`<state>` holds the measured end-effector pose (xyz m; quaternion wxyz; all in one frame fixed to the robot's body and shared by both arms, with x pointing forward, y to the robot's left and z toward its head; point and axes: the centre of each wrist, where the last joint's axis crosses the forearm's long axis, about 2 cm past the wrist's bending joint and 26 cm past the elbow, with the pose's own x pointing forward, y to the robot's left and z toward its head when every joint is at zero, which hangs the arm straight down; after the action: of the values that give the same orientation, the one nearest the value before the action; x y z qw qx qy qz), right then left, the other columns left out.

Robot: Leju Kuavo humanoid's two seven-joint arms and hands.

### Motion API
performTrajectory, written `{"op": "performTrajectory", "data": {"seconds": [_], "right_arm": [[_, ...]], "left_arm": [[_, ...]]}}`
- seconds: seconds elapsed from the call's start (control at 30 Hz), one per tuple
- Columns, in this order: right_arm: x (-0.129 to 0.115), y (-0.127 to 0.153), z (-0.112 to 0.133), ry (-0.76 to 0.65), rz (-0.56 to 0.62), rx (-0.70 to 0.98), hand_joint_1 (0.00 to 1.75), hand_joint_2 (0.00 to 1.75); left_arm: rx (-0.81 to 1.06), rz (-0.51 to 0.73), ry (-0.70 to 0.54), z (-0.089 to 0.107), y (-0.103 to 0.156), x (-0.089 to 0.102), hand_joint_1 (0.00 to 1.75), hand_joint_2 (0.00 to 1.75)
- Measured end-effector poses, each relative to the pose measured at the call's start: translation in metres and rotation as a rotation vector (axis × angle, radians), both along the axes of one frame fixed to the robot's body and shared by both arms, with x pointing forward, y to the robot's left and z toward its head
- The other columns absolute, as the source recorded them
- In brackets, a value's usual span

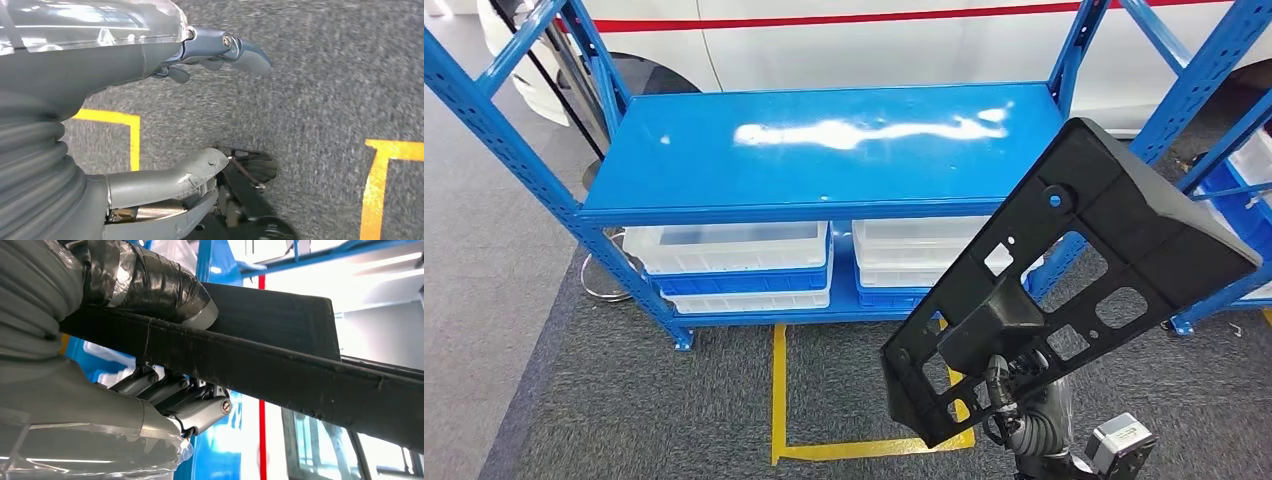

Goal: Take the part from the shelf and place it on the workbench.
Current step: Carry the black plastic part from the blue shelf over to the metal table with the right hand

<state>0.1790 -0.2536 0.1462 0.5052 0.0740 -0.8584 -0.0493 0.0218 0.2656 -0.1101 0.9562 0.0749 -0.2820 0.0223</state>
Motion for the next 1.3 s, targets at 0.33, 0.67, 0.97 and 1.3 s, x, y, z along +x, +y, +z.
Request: {"op": "performTrajectory", "data": {"seconds": [0.33, 0.67, 0.97, 1.3], "right_arm": [[-0.0018, 0.0018, -0.0009, 0.008, -0.003, 0.007, 1.75, 1.75], [-0.0037, 0.0021, -0.0021, 0.015, -0.002, 0.011, 1.75, 1.75], [-0.0033, 0.0038, -0.0026, 0.018, 0.011, 0.032, 1.75, 1.75], [-0.0011, 0.0046, -0.0027, 0.018, 0.018, 0.042, 1.75, 1.75]], "left_arm": [[-0.003, 0.0, 0.01, 0.0003, -0.0002, -0.0026, 0.0, 1.75], [-0.005, 0.007, 0.004, 0.0008, -0.0012, 0.0, 0.0, 1.75], [-0.006, 0.009, 0.008, 0.0008, -0.0001, -0.0018, 0.0, 1.75], [-0.008, 0.01, 0.006, 0.0009, -0.0008, -0.0012, 0.0, 1.75]]}}
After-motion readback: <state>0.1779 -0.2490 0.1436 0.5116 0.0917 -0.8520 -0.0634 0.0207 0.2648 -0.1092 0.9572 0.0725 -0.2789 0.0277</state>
